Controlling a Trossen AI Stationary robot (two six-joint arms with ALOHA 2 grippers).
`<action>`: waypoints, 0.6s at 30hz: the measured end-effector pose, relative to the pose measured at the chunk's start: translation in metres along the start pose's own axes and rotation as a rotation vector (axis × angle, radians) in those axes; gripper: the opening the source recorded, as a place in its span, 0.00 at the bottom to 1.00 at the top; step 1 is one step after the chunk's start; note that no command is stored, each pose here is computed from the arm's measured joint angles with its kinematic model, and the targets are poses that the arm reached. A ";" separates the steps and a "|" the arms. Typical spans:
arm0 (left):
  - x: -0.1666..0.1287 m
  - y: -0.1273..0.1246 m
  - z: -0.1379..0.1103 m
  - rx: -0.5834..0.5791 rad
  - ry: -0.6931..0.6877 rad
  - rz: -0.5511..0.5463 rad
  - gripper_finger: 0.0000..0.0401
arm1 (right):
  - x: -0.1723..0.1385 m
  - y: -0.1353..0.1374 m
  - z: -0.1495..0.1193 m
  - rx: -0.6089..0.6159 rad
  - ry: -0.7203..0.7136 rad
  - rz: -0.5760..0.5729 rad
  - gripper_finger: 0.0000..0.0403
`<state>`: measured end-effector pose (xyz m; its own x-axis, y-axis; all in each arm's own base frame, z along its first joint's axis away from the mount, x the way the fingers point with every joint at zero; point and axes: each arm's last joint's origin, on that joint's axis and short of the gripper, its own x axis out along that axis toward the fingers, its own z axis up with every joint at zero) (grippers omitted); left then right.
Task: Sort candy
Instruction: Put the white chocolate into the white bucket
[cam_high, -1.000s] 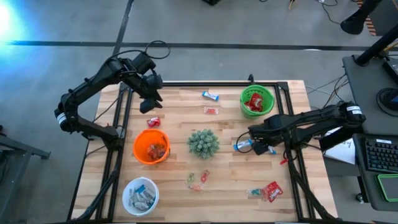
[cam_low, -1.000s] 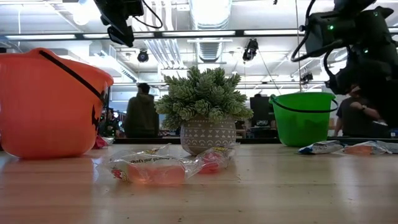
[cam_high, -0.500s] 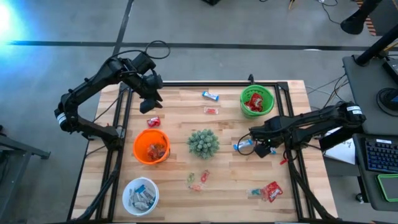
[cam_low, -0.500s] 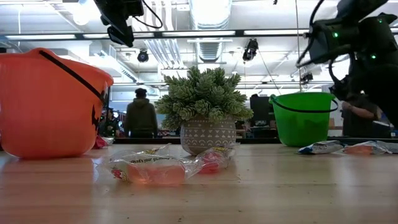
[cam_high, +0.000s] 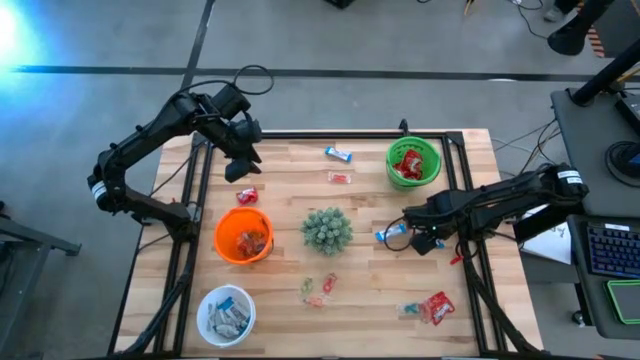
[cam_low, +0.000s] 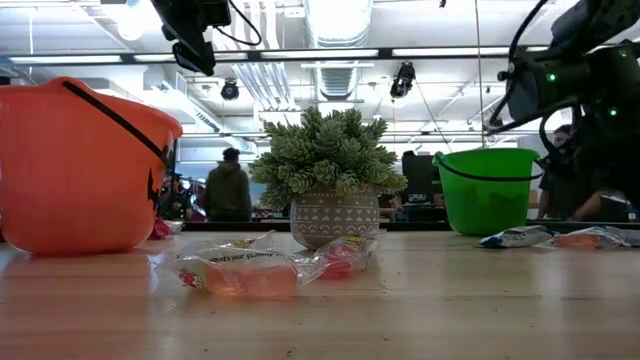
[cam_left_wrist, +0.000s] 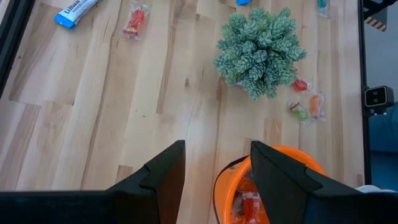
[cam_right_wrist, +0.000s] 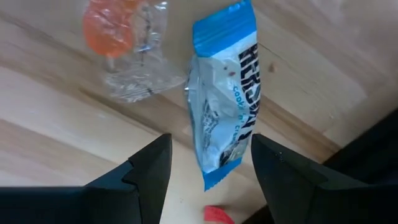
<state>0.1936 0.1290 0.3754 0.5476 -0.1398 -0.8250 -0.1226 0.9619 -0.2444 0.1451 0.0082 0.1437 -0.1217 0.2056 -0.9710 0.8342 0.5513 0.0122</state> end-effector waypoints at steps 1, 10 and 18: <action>0.000 0.000 0.000 0.000 0.000 0.000 0.41 | 0.001 0.000 0.000 0.002 0.000 0.000 0.52; 0.000 0.000 0.000 0.000 0.000 0.001 0.41 | 0.011 -0.005 -0.001 0.046 0.007 0.003 0.41; 0.000 0.000 0.000 0.000 -0.001 0.001 0.41 | 0.011 -0.005 -0.001 0.075 0.011 0.005 0.11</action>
<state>0.1937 0.1291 0.3754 0.5480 -0.1391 -0.8249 -0.1227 0.9621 -0.2437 0.1389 0.0084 0.1332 -0.1228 0.2179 -0.9682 0.8728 0.4881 -0.0009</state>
